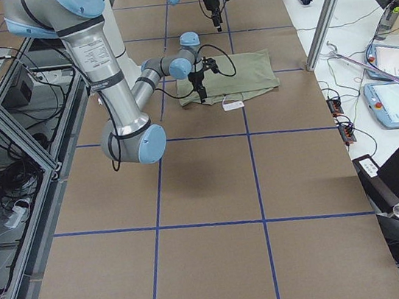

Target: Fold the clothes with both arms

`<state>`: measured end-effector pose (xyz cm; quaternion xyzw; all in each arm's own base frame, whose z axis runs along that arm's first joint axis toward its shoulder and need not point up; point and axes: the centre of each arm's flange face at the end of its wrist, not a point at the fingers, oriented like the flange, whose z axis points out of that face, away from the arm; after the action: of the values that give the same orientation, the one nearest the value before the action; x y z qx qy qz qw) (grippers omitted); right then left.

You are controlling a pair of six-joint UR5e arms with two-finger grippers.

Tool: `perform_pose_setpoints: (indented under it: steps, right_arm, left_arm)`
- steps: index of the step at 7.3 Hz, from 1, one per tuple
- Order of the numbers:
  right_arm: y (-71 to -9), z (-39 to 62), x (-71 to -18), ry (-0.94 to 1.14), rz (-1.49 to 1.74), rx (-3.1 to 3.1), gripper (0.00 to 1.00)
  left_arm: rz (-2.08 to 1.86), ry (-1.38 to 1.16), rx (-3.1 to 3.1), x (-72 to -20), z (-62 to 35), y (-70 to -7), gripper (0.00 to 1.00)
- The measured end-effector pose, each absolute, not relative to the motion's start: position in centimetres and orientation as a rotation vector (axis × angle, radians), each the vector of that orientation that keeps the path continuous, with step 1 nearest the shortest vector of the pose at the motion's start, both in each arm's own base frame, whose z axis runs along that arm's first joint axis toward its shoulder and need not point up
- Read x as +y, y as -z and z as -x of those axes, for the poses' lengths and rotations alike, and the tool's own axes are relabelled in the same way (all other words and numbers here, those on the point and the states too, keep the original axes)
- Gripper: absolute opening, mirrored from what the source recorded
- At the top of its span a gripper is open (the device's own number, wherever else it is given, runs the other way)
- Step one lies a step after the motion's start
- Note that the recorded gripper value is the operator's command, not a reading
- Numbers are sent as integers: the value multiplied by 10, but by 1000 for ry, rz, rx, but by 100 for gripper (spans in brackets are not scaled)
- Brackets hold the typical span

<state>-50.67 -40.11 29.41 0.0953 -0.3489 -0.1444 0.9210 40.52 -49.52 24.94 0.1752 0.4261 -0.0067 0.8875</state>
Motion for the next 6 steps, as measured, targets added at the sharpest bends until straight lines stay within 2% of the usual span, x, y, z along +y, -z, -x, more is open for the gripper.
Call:
perform_pose_setpoints:
  steps: [1,2,5,6]
  right_arm:
    - [-286,519,-410,302,-207,-715,64]
    - [-282,526,-415,304,-223,-720,61]
    - [-284,543,-427,307,-275,-763,61]
    - [-280,546,-429,308,-283,-772,57]
  left_arm:
    - [-364,13,885,-495,-405,-250,99]
    - [-364,12,883,-495,-405,-251,99]
    - [-366,8,881,-497,-405,-252,99]
    - [-370,3,879,-497,-404,-252,99]
